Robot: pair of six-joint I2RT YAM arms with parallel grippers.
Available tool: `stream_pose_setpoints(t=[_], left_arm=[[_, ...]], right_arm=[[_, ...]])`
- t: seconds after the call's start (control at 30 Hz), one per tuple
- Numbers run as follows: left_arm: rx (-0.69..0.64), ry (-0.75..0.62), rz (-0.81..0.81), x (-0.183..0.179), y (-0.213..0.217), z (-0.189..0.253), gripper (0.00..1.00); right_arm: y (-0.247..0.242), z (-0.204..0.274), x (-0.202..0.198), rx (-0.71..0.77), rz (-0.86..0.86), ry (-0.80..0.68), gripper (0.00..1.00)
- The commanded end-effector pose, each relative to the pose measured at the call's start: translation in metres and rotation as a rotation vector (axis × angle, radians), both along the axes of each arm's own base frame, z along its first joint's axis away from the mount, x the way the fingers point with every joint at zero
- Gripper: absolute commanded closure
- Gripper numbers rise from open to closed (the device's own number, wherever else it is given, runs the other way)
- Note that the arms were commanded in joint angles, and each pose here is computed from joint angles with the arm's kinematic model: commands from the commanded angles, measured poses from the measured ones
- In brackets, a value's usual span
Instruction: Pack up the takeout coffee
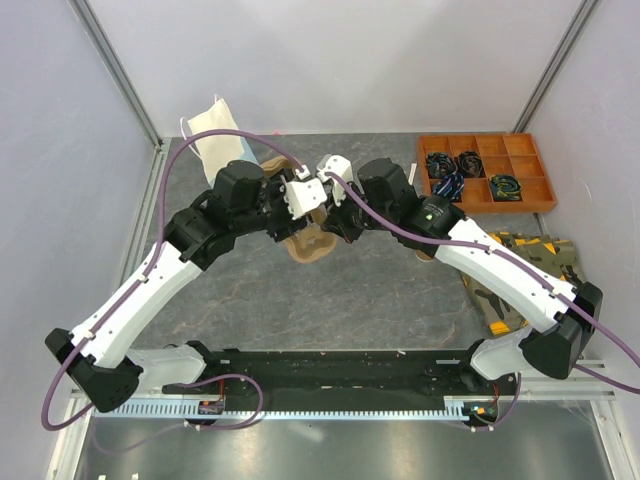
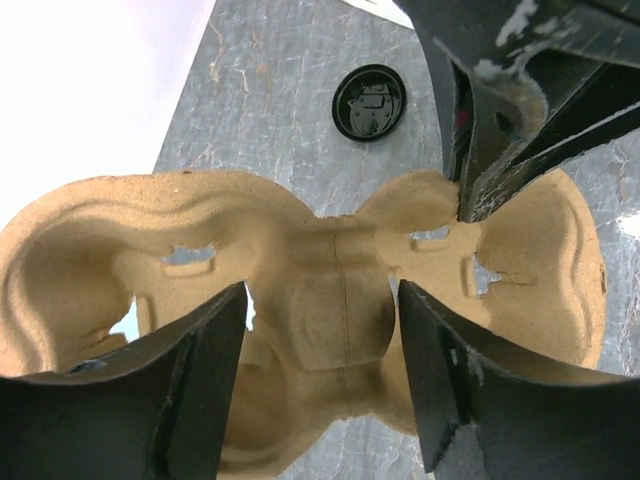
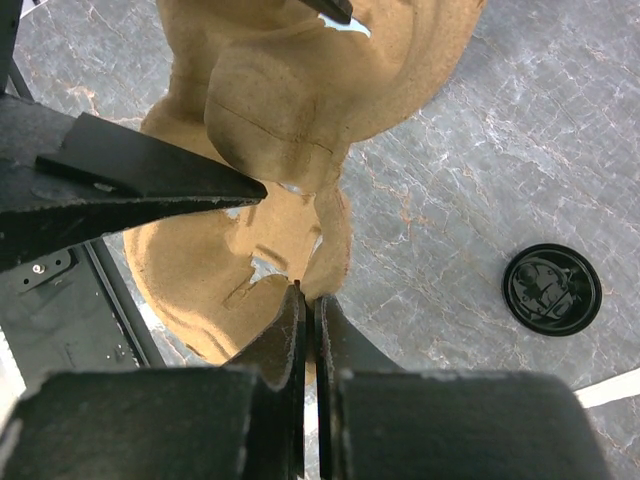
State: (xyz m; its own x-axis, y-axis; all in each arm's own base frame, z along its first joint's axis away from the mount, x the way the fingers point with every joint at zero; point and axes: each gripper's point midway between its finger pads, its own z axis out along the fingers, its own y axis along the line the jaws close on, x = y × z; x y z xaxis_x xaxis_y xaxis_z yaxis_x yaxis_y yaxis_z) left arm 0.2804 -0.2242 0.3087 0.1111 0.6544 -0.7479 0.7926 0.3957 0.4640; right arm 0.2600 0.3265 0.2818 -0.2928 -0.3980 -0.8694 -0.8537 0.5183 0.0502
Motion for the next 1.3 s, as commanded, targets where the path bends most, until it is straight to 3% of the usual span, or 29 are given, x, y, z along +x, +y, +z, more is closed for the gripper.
stream_pose_setpoints(t=[0.0, 0.13, 0.23, 0.37, 0.9, 1.03, 1.27], left_arm=[[-0.049, -0.039, 0.039, 0.003, 0.003, 0.019, 0.28], [-0.298, 0.087, -0.063, -0.033, -0.004, 0.075, 0.27], [-0.359, 0.088, -0.014, -0.033, 0.011, 0.101, 0.27], [-0.326, 0.127, 0.132, -0.004, 0.039, 0.103, 0.30], [-0.152, 0.208, 0.089, 0.010, 0.036, 0.069, 0.34], [-0.138, 0.233, 0.085, 0.010, 0.036, 0.059, 0.43], [-0.147, 0.287, 0.085, 0.000, 0.035, 0.046, 0.50]], right_arm=[[-0.001, 0.018, -0.002, 0.044, -0.002, -0.042, 1.00], [-0.011, 0.007, -0.003, -0.002, -0.003, -0.073, 1.00], [-0.022, -0.001, -0.005, -0.037, 0.000, -0.103, 1.00], [-0.027, -0.008, -0.011, -0.059, 0.033, -0.122, 1.00], [-0.016, 0.006, -0.017, -0.034, 0.095, -0.163, 1.00], [-0.016, 0.006, -0.016, -0.037, 0.093, -0.169, 1.00], [-0.016, 0.007, -0.016, -0.039, 0.089, -0.172, 1.00]])
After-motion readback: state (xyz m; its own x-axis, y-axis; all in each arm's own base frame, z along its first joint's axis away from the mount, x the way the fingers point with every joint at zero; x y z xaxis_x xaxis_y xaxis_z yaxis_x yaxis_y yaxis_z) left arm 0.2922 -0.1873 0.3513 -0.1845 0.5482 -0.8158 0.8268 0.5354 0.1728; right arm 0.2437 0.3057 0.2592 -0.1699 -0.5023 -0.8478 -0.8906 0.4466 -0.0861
